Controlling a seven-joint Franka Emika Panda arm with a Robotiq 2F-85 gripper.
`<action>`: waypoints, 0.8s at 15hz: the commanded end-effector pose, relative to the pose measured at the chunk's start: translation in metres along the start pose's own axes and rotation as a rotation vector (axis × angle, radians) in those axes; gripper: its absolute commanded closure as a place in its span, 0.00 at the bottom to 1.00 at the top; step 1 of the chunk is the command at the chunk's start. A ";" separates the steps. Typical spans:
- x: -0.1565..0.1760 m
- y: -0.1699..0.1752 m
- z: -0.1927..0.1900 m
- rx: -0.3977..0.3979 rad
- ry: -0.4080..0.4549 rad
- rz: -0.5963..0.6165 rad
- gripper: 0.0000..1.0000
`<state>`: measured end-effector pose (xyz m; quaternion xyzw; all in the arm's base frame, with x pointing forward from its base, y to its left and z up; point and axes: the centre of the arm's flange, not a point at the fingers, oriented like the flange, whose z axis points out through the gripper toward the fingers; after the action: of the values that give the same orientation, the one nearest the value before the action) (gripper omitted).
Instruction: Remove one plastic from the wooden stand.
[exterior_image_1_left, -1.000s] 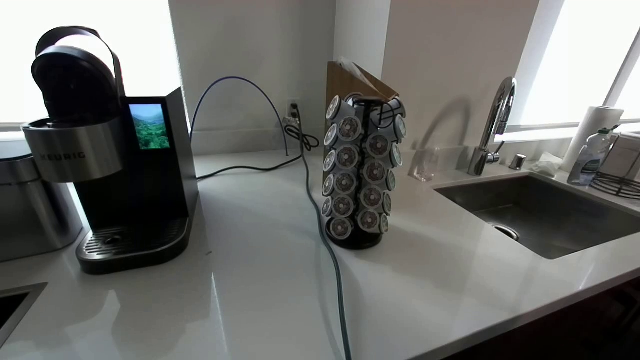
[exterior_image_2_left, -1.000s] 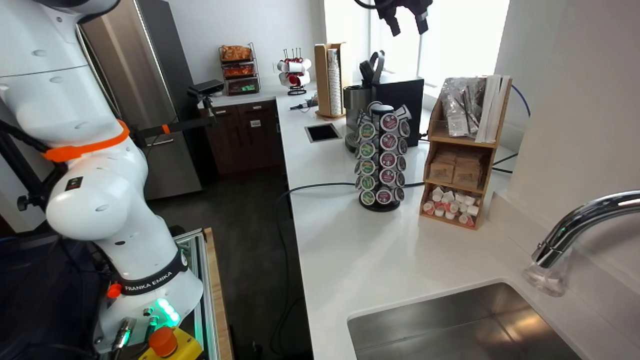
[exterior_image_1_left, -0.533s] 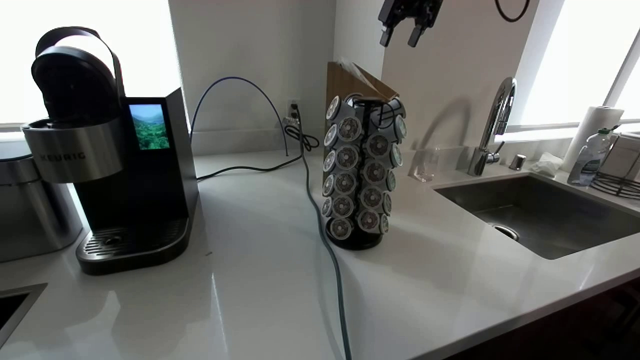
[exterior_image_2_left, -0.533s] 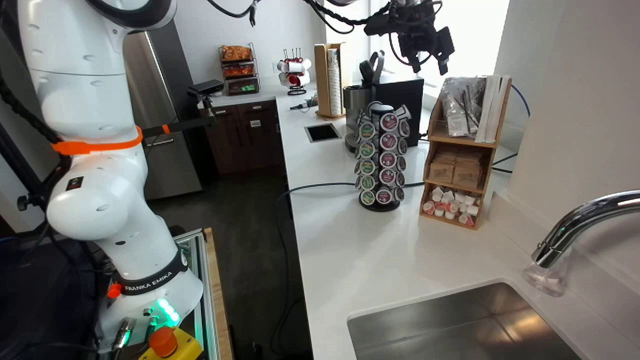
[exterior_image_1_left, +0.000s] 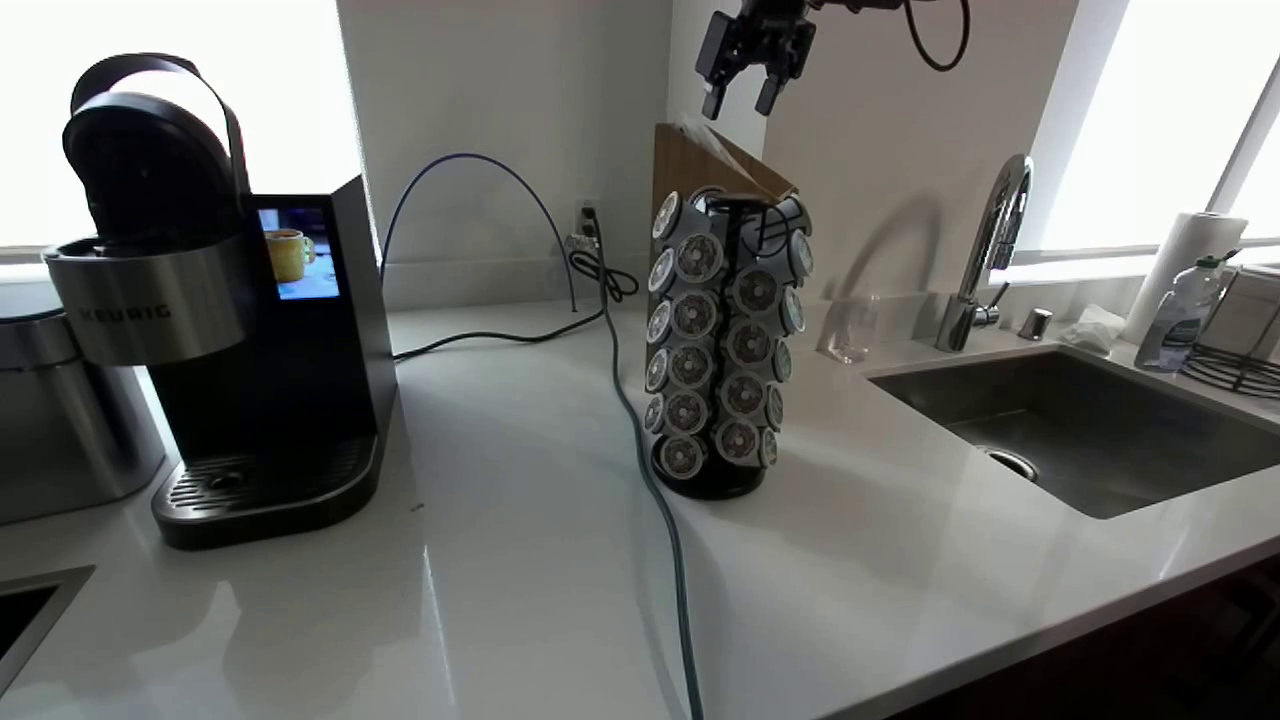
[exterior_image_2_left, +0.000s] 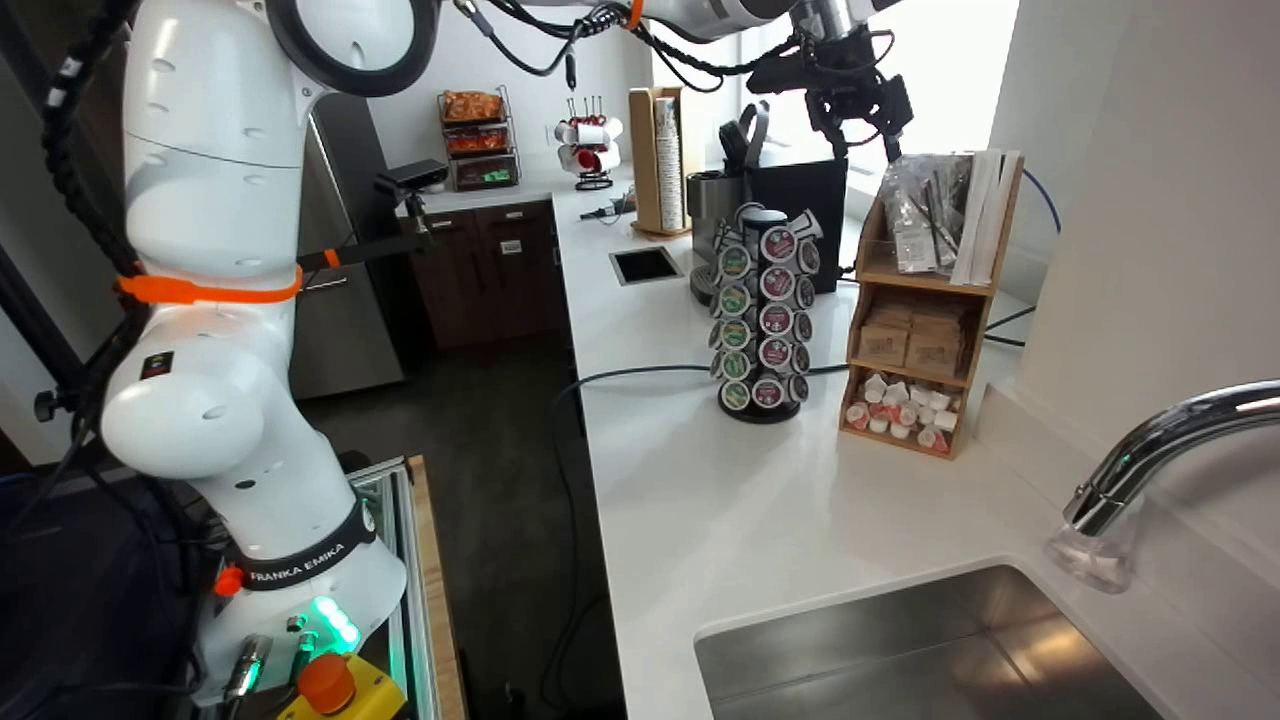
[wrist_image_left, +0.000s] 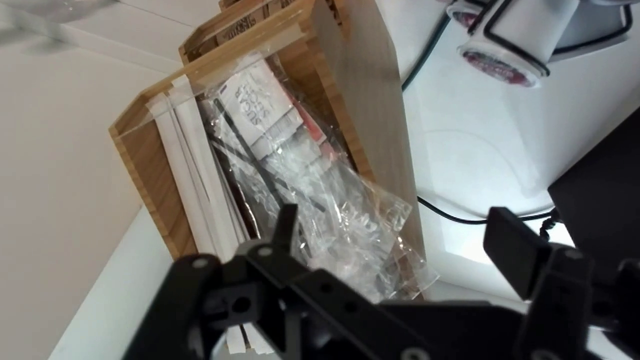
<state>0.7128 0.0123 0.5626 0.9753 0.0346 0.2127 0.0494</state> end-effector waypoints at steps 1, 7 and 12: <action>0.023 -0.005 0.018 -0.015 0.008 -0.025 0.23; 0.029 -0.006 0.032 -0.045 0.006 -0.040 0.45; 0.032 -0.005 0.034 -0.060 0.002 -0.047 0.80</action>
<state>0.7444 0.0160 0.5417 0.9720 0.0480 0.2179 0.0740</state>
